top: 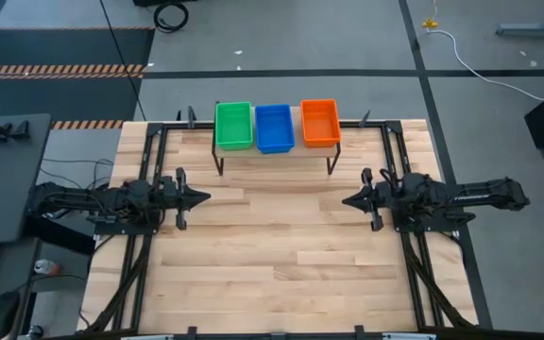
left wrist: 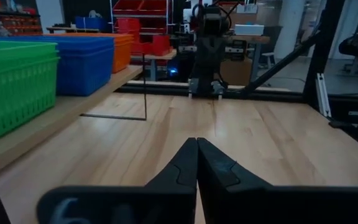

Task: Stack baskets on shelf by color
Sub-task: Return to Home Position

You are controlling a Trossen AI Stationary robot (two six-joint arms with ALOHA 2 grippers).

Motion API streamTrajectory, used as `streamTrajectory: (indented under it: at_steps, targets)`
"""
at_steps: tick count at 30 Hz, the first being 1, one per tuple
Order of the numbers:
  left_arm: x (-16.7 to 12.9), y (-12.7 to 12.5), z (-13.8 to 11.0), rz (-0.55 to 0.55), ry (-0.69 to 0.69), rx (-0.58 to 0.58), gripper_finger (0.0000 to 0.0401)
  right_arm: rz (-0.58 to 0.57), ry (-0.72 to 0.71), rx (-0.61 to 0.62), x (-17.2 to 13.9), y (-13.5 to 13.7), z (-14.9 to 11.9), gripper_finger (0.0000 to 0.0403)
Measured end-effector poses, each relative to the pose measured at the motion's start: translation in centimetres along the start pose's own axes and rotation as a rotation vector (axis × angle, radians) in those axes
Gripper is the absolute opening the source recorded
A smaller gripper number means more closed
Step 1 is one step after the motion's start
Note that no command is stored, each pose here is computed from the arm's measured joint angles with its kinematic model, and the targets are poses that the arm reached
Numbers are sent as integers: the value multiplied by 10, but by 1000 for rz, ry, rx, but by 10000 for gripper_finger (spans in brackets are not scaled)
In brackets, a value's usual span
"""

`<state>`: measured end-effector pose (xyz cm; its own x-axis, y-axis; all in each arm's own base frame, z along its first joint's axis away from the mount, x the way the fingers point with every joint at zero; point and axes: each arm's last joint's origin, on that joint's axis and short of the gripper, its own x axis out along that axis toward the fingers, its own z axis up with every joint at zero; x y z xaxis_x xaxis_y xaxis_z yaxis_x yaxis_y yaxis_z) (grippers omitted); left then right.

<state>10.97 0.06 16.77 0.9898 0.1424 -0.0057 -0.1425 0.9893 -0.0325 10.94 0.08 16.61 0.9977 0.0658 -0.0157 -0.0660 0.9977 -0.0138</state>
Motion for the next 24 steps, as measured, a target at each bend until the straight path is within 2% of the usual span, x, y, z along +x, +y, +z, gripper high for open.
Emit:
streamTrajectory:
  at_steps: [5,12,19,24]
  targets:
    - [0,0,-1,0,7,6,11,0,-5,-32,0,0,1,9]
    - [0,0,-9,3,87,9,4,-28,141,20,-1,-1,-14,10]
    - [0,0,1,0,-8,72,10,-40,143,81,-1,-1,-14,10]
    - [0,0,2,1,-16,89,8,-39,145,101,-1,-1,-14,10]
